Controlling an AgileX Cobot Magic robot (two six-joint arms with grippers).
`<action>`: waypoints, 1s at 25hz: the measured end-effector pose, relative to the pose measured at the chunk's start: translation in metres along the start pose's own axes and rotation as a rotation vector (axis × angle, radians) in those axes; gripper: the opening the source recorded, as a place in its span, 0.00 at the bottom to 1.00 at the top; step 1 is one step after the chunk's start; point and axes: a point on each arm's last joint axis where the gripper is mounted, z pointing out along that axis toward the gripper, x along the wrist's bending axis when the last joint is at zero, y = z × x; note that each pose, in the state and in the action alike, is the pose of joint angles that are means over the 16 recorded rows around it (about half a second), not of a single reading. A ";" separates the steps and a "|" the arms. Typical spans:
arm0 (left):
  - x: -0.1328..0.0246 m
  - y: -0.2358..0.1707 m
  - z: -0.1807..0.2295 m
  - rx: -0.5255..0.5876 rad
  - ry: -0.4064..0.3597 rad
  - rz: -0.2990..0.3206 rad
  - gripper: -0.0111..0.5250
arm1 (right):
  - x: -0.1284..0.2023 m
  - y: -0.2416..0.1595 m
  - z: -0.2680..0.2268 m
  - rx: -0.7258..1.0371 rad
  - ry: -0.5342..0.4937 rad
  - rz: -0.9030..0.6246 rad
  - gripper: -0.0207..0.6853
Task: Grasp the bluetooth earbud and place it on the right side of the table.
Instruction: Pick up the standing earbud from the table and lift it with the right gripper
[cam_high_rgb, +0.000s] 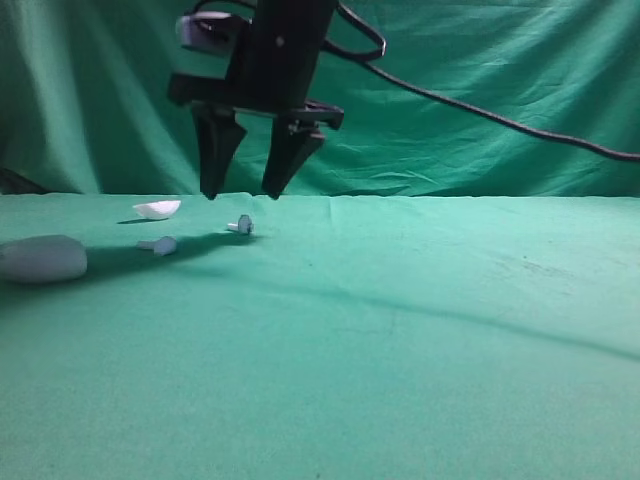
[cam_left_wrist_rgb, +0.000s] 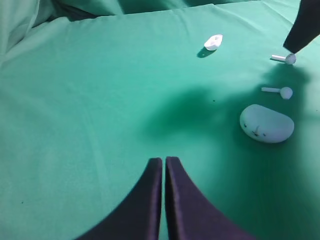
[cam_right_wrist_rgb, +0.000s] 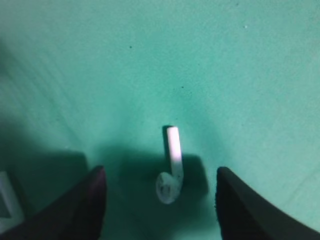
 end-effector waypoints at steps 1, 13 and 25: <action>0.000 0.000 0.000 0.000 0.000 0.000 0.02 | 0.000 0.000 0.002 0.000 -0.004 -0.001 0.64; 0.000 0.000 0.000 0.000 0.000 0.000 0.02 | -0.004 -0.001 0.010 0.006 -0.029 -0.015 0.28; 0.000 0.000 0.000 0.000 0.000 0.000 0.02 | -0.003 0.013 -0.059 -0.027 -0.055 0.011 0.16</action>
